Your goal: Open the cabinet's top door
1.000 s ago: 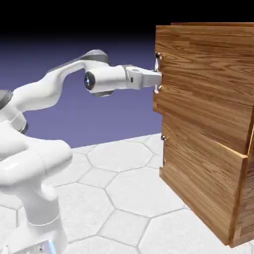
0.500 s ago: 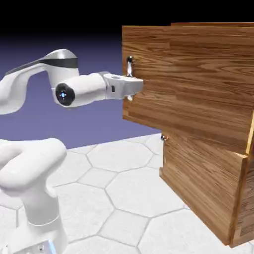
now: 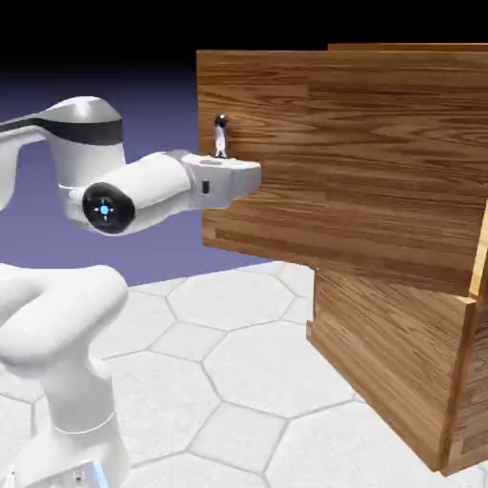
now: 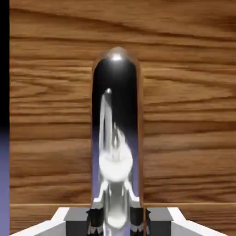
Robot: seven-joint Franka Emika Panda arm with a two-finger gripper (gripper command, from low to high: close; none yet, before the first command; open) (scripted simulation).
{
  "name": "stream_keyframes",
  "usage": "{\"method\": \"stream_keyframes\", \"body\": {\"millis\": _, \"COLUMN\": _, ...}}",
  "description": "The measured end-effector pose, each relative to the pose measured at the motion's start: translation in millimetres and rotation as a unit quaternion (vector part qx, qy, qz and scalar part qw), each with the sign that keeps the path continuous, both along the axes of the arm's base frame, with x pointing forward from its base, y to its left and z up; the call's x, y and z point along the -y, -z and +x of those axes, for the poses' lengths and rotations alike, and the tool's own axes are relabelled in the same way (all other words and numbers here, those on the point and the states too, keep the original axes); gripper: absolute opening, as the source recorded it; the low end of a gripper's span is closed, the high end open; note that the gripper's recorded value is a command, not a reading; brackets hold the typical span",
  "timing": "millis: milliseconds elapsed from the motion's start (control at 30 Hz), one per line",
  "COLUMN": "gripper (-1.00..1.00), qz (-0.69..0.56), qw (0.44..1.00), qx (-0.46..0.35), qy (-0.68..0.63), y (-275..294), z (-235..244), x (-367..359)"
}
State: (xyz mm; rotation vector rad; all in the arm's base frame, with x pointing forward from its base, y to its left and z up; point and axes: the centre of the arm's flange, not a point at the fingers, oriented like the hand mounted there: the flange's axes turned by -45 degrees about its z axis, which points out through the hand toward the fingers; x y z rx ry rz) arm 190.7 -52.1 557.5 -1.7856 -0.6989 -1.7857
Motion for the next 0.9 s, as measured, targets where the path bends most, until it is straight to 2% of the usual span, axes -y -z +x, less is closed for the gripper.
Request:
{"method": "stream_keyframes", "body": {"millis": 500, "gripper": -1.0, "qz": 0.0, "qw": 0.988, "qx": 0.0, "qy": -0.154, "y": 0, "z": -45, "x": 129}}
{"method": "stream_keyframes", "body": {"millis": 900, "gripper": -1.0, "qz": 0.0, "qw": 0.959, "qx": 0.0, "qy": -0.284, "y": 0, "z": -51, "x": 247}}
